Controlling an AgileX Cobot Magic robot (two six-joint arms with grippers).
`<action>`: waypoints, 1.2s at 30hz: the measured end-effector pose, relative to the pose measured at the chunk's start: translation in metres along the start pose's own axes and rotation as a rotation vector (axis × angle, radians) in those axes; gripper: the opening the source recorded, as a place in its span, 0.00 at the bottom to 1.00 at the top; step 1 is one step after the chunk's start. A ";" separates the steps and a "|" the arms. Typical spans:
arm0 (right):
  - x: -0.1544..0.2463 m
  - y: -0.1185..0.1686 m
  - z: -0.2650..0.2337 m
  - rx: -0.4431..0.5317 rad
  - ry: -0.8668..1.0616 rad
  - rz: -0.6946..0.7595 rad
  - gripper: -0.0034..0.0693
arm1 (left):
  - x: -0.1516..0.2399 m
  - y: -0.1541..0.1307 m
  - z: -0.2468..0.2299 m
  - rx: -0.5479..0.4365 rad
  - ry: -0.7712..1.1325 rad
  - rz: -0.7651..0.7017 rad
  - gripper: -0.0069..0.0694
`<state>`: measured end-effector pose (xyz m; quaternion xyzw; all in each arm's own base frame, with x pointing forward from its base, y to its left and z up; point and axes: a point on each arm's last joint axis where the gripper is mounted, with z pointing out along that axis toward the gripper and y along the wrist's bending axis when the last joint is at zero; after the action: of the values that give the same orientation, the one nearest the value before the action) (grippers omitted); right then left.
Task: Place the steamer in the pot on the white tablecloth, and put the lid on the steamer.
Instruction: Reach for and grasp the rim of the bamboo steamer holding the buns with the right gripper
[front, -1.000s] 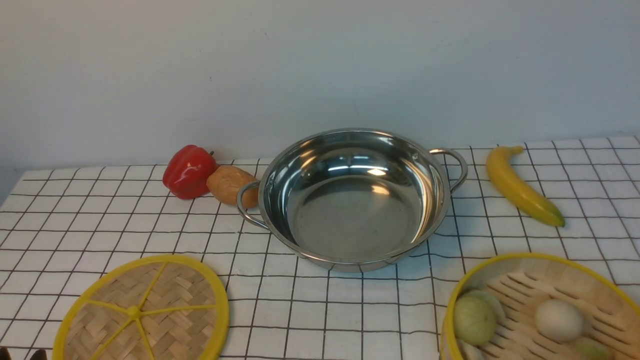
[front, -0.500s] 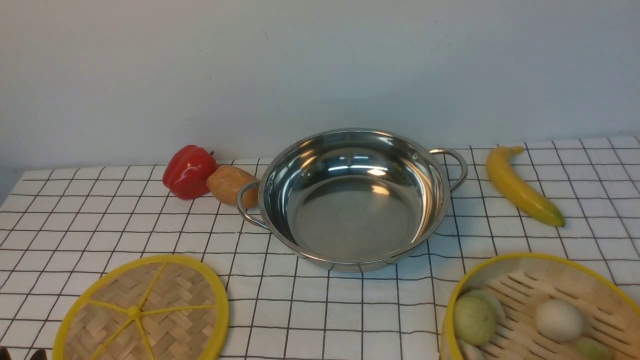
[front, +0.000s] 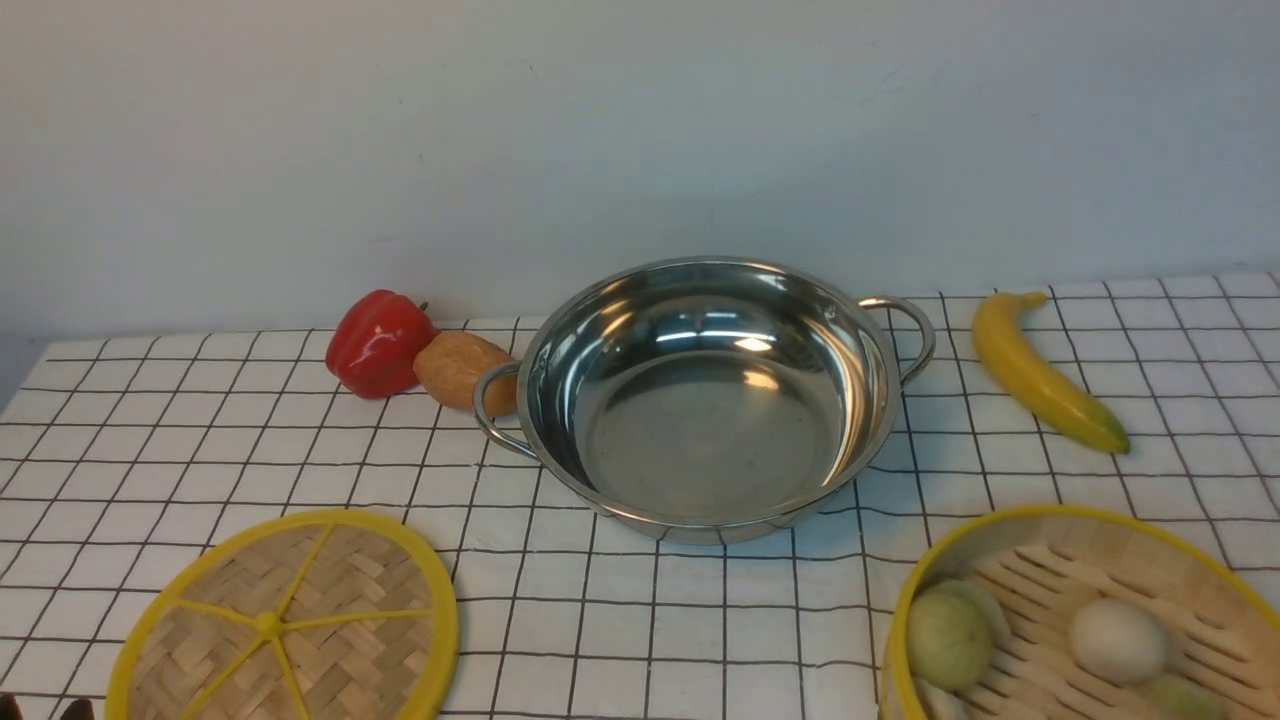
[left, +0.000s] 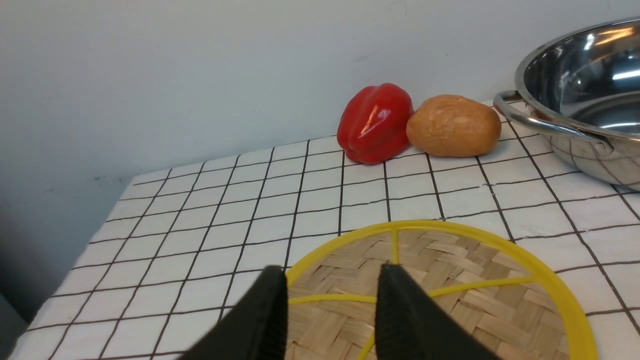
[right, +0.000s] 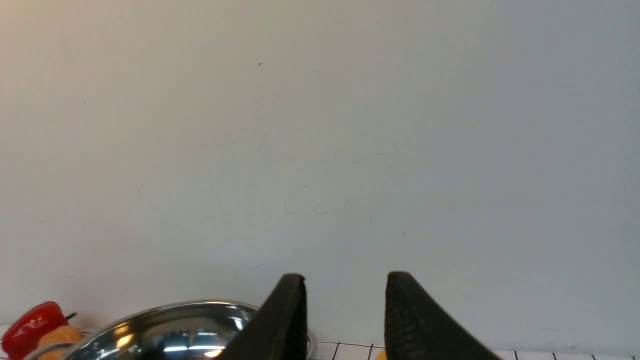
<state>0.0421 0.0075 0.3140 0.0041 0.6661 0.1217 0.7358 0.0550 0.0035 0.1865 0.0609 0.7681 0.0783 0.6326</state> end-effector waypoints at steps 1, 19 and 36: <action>-0.004 0.001 0.001 -0.001 0.019 0.019 0.38 | 0.000 0.000 0.000 0.000 0.000 0.000 0.41; -0.005 0.004 0.034 -0.004 0.150 0.184 0.38 | 0.000 0.000 0.000 0.000 0.000 0.000 0.41; -0.004 0.004 0.035 0.000 0.168 0.162 0.38 | -0.030 0.006 -0.005 0.044 -0.346 -0.609 0.41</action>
<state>0.0752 0.0160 0.3223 0.0478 0.7230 0.1808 0.6651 0.0556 0.0029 0.2176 -0.1454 0.6340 -0.1420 0.7461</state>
